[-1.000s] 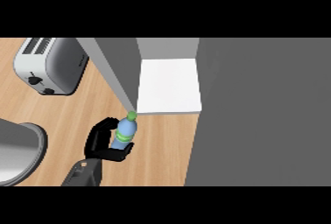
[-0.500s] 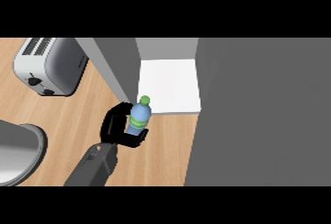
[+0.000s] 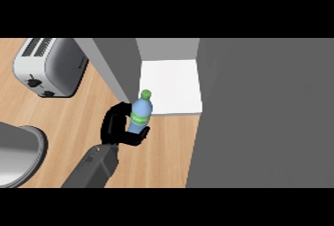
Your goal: Pick up the bottled water, place it into the cabinet and close the cabinet
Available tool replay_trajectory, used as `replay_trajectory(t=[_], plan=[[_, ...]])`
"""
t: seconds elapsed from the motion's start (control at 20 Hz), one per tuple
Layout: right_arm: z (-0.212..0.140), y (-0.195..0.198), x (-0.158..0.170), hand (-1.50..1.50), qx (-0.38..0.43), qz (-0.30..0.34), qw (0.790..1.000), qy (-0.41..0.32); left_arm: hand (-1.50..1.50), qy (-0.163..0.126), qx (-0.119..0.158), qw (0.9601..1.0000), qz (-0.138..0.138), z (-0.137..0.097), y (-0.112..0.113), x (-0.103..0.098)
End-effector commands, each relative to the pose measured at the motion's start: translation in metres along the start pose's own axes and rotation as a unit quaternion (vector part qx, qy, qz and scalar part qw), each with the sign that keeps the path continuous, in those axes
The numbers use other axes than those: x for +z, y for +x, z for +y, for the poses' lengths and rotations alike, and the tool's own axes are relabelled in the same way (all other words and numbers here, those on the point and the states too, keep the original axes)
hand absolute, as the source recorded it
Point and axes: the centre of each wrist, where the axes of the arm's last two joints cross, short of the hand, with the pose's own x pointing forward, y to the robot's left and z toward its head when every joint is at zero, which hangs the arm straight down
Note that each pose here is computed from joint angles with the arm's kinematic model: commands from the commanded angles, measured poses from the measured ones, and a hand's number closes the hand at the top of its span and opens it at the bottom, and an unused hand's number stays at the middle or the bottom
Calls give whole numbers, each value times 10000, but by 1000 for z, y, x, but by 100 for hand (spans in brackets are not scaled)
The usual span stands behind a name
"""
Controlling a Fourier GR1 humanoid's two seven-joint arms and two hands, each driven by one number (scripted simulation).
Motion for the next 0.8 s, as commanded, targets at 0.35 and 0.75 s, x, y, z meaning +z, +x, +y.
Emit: replay_trajectory(t=[0.35,0.75], plan=[[-22,-7,0,-150,-655,-123,9977,104,150,-625,-9,9973,-378,-92,47,-61],[-32,-6,-4,-150,-756,-215,9965,295,150,-210,-522,9979,-307,-111,52,-67]])
